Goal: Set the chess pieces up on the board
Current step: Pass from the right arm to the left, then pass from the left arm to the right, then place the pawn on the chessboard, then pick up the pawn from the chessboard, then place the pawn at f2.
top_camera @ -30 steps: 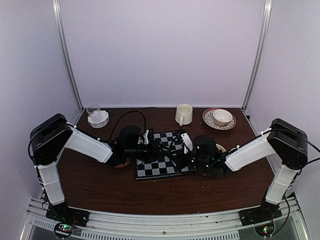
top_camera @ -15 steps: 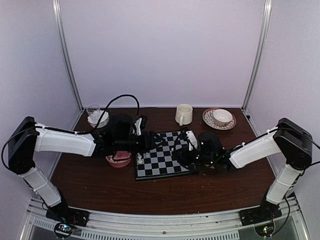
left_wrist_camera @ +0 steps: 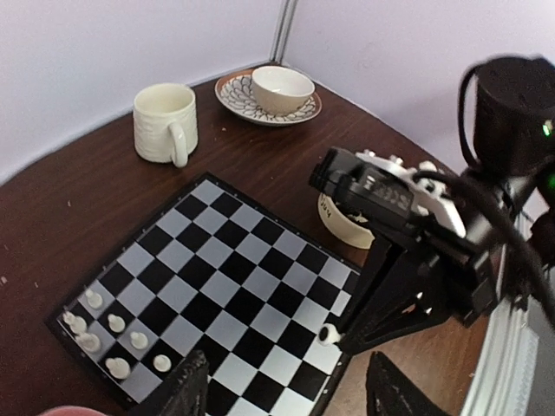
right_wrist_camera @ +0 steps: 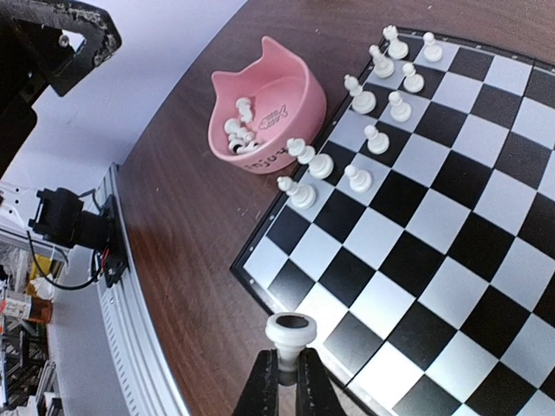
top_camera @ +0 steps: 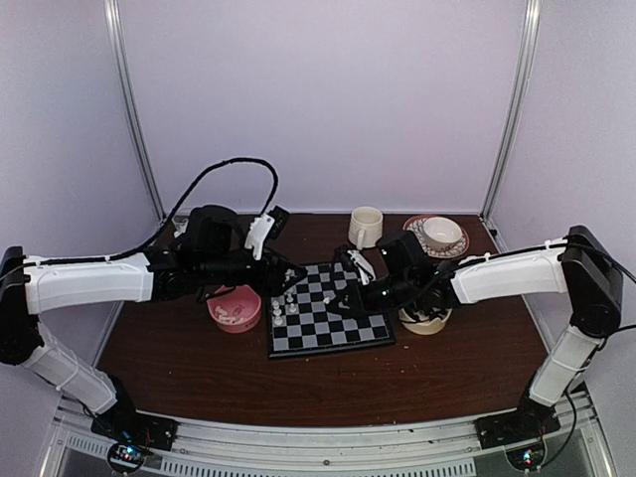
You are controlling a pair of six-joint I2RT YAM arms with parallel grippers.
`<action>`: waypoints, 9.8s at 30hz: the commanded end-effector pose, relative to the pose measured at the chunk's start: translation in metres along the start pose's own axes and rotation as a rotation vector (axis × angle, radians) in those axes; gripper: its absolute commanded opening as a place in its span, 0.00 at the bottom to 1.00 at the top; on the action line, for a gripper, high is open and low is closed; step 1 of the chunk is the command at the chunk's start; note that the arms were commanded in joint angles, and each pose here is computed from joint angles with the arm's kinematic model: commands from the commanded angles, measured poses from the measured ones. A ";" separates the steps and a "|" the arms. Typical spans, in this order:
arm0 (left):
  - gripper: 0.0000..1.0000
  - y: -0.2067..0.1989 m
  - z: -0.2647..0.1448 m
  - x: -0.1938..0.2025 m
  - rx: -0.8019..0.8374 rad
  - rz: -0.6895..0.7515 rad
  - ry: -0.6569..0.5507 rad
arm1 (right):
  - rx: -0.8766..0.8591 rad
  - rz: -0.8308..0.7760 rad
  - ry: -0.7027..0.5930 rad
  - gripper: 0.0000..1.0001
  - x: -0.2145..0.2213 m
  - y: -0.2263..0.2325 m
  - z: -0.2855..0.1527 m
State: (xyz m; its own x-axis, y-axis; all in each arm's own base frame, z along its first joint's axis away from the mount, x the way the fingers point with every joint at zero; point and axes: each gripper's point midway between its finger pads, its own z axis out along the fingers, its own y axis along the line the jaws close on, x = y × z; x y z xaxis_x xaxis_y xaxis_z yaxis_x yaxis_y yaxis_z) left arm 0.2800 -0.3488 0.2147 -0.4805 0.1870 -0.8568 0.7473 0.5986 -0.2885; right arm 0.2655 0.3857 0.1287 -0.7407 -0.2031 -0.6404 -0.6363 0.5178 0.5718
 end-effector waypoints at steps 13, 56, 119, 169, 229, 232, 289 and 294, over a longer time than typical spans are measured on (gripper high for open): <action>0.62 -0.040 0.000 0.074 0.285 1.241 -0.029 | -0.152 0.085 0.374 0.00 0.031 0.039 -0.018; 0.18 -0.041 0.049 0.088 0.266 1.395 0.010 | -0.281 0.247 0.332 0.00 0.019 0.046 0.013; 0.09 -0.049 0.053 0.039 0.155 0.871 -0.020 | -0.129 0.096 -0.019 0.16 -0.026 0.052 -0.009; 0.98 0.003 -0.036 -0.003 -0.221 0.429 -0.167 | 0.538 -0.146 0.362 0.00 0.031 -0.079 0.005; 0.98 0.116 -0.123 0.026 -0.743 0.039 -0.139 | 0.477 -0.294 0.363 0.08 0.024 -0.033 0.047; 0.98 0.125 -0.124 0.034 -0.748 -0.002 -0.126 | 0.457 -0.310 0.365 0.08 0.020 -0.023 0.058; 0.98 0.144 -0.120 0.057 -0.765 -0.075 -0.062 | 0.477 -0.363 0.385 0.12 -0.001 -0.023 0.123; 0.98 0.144 -0.119 0.057 -0.765 -0.074 -0.058 | 0.476 -0.363 0.390 0.12 0.000 -0.024 0.125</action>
State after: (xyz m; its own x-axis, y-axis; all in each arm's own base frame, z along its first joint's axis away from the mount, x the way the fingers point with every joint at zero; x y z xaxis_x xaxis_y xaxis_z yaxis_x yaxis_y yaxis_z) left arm 0.3036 -0.1606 0.1740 -0.4769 0.1145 -0.8715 0.1932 0.9809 0.0232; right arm 0.3047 0.4744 0.0520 -0.5918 -0.6582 -0.4654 -0.7571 0.6520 0.0406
